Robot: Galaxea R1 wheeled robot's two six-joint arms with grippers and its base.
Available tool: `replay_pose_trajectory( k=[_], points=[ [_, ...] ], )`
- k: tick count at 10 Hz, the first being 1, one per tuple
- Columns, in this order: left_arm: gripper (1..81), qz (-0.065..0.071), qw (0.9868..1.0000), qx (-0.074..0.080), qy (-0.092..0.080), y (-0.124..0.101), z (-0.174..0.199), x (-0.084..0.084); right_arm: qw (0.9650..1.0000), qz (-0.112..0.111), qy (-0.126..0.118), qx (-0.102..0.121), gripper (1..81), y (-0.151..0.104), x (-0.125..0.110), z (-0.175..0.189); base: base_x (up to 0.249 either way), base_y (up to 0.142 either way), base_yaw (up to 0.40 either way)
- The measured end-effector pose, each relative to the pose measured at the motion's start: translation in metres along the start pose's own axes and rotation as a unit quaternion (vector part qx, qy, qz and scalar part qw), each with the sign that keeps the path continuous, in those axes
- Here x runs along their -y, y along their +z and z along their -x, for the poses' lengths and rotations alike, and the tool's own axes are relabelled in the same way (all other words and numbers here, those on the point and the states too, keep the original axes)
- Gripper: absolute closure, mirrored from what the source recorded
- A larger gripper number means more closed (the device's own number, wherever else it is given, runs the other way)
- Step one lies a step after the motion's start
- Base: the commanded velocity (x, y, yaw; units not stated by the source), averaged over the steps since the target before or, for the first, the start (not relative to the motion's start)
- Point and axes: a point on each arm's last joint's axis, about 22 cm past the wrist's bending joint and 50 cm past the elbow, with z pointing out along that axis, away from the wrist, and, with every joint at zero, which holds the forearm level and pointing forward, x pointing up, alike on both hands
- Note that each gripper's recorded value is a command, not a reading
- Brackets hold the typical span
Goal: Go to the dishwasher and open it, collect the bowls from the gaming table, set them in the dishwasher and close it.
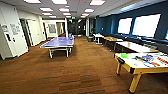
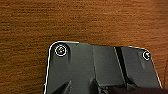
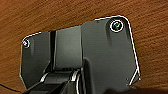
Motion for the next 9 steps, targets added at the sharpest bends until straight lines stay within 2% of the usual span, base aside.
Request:
replay_pose_trajectory(
  k=[9],
  points=[
    [1.0,0.0,1.0,0.002,-0.001,-0.0009,0.0047,0.0007,1.0,0.0,0.0,0.001,1.0,-0.0001,-0.0003,0.0025,0.0,0.0,-0.01]
  ],
)
